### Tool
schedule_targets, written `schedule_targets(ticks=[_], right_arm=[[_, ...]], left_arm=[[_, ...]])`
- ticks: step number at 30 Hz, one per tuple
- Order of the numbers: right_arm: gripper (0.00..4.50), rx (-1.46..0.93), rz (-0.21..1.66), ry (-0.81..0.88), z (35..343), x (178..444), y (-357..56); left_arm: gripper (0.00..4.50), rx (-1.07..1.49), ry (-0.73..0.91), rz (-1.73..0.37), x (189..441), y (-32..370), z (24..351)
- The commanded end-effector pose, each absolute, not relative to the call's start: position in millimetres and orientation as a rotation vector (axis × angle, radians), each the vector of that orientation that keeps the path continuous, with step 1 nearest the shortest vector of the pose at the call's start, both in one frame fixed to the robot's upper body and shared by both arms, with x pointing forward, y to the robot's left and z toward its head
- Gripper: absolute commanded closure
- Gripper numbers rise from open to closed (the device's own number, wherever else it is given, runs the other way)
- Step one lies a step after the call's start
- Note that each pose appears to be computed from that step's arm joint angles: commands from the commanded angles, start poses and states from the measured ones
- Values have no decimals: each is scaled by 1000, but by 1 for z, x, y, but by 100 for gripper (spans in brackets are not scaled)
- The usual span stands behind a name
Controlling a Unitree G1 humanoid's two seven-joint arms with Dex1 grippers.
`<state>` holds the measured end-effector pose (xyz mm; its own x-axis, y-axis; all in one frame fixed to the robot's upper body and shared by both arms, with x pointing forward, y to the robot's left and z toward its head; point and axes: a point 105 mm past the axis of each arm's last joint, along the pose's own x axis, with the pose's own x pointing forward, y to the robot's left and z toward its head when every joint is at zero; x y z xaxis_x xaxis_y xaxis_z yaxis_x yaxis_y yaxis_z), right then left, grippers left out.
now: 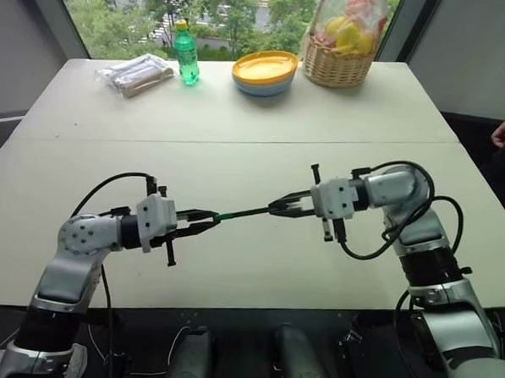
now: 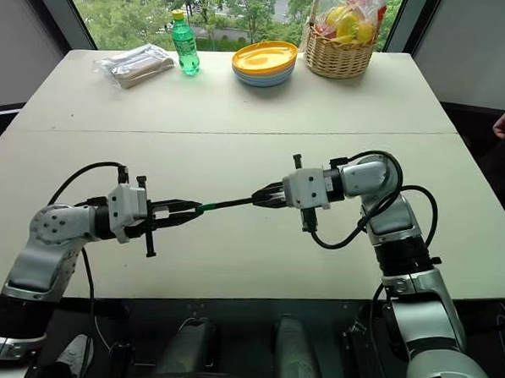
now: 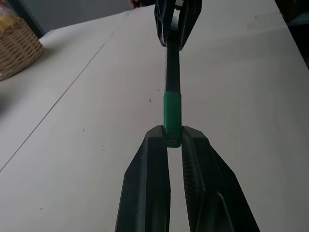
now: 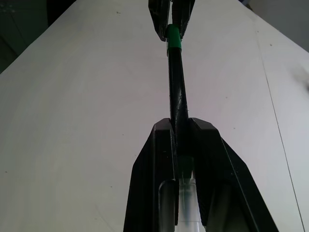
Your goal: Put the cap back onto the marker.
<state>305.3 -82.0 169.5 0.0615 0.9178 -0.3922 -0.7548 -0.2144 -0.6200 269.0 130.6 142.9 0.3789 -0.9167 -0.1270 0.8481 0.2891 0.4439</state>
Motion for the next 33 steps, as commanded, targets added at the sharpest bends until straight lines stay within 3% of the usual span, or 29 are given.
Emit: schedule_targets(ticks=[1,12,15,21,33], right_arm=[[445,-866,1749,-424,175,270,-38],[445,-885,1696,-390,177,287,-45],[450,-907,1668,-368,178,297,-52],[450,-937,1618,-336,179,314,-64],[450,-876,1357,-163,184,352,-117]], left_arm=[[450,471,-380,-1271,255,95,178],[450,506,-328,-1252,255,108,166],[319,504,-314,-1236,253,113,165],[16,521,-288,-1191,246,122,162],[16,447,-226,-978,236,148,170]])
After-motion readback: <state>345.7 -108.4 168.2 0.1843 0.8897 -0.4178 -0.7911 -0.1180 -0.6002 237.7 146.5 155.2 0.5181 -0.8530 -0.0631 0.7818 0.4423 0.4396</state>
